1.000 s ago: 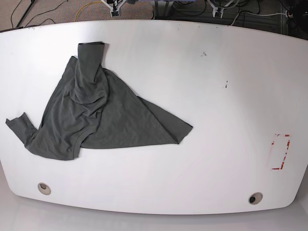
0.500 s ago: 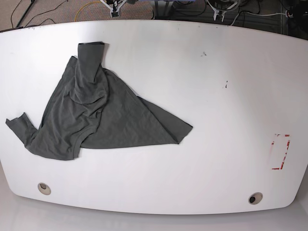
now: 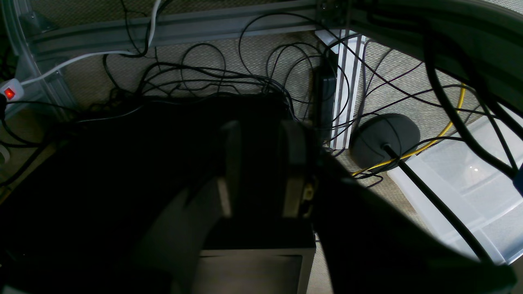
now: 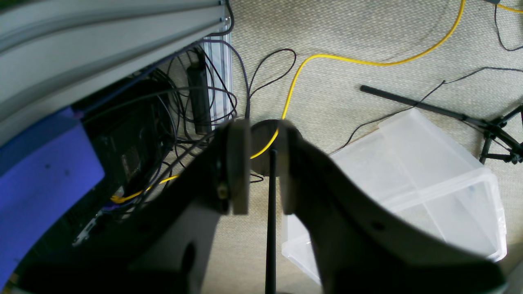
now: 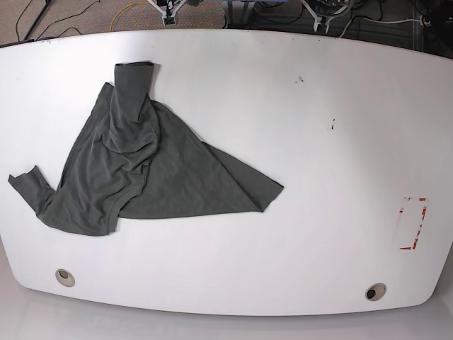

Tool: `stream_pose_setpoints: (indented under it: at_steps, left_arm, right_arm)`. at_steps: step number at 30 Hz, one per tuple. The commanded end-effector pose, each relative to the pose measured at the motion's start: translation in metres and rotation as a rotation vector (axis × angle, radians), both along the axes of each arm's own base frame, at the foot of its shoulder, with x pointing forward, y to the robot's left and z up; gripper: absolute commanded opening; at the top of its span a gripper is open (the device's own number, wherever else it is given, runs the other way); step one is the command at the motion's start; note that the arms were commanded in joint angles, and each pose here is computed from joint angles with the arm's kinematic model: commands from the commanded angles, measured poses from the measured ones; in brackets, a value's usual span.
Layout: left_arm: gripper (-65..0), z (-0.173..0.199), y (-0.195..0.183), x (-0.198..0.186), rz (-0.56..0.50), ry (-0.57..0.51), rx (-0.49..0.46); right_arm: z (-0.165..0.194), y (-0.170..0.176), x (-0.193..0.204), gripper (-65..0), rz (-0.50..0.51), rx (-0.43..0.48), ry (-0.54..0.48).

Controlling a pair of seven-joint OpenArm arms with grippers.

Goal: Layout the t-shirt on the table in an organized manner, then fold the t-shirt properly

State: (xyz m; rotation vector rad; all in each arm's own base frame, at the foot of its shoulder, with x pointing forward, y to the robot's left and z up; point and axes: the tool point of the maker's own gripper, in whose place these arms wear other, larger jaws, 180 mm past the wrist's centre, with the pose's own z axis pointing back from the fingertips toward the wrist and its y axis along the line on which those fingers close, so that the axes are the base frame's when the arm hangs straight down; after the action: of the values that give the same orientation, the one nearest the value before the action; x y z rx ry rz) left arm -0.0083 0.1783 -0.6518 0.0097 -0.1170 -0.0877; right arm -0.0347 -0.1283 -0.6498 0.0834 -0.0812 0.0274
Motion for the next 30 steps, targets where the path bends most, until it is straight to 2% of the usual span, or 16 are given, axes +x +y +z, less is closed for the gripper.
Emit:
stream_pose_setpoints:
  at_steps: [1,4,21,30]
  left_arm:
    - [-50.6,0.0,0.006,-0.026,0.006,0.046,0.005]
    - [-50.6,0.001,0.006,-0.039,0.005,0.064,0.008]
    - [-50.6,0.001,0.006,-0.04,0.006,0.063,0.006]
    - [-50.6,0.005,0.005,-0.046,0.006,-0.002,-0.002]
  right_arm:
    - [-0.001,0.0,0.012,-53.3,0.001,0.003,-0.022]
    - [-0.001,0.0,0.012,-53.3,0.001,0.003,-0.022]
    - [-0.001,0.0,0.012,-53.4,0.001,0.002,-0.022]
    - [0.0,-0.001,0.004,-53.4,0.001,0.002,-0.014]
